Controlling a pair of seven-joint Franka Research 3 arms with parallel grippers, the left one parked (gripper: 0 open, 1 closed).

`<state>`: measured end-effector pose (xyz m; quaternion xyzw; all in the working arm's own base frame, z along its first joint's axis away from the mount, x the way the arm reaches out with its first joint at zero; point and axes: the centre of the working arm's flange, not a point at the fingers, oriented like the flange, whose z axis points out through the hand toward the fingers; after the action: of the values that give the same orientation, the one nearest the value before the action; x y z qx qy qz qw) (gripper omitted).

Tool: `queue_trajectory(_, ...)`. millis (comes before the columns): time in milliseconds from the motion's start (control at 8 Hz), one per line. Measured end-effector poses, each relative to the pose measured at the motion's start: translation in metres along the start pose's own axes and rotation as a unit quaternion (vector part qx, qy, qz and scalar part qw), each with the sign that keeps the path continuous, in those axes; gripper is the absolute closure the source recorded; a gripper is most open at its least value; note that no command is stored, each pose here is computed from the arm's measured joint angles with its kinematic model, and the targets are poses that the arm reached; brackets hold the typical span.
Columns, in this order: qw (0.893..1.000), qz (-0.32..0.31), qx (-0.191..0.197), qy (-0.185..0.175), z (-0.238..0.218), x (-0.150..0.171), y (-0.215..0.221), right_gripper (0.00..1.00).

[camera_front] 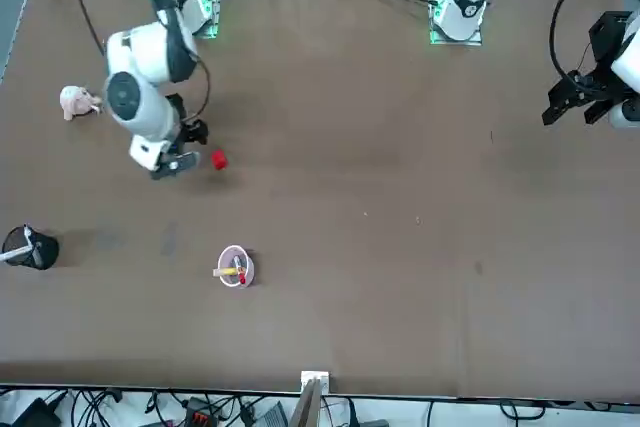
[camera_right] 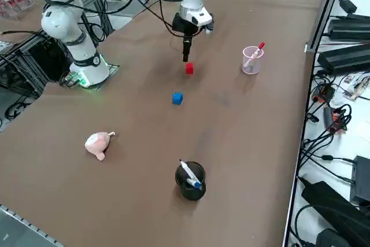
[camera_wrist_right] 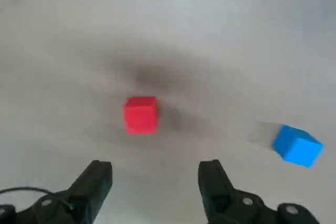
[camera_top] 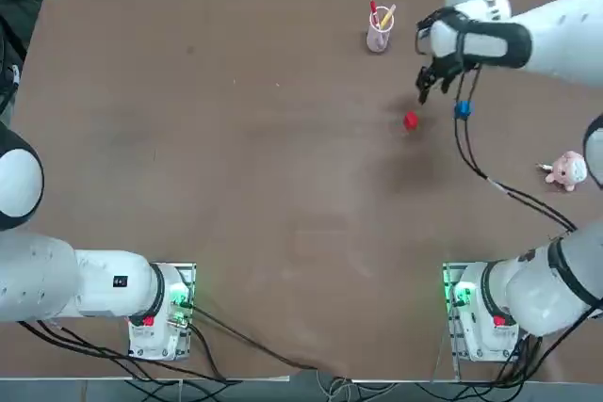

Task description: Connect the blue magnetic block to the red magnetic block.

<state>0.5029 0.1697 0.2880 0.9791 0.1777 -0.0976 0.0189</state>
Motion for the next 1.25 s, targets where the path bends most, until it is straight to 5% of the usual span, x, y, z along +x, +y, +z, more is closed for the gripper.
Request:
queue_trajectory(375,1.000,-0.004,-0.015,-0.006,0.042,0.006,-0.045,0.00)
queue_trajectory(1250,0.999,0.015,-0.021,-0.024,0.077,0.010,-0.025,0.01)
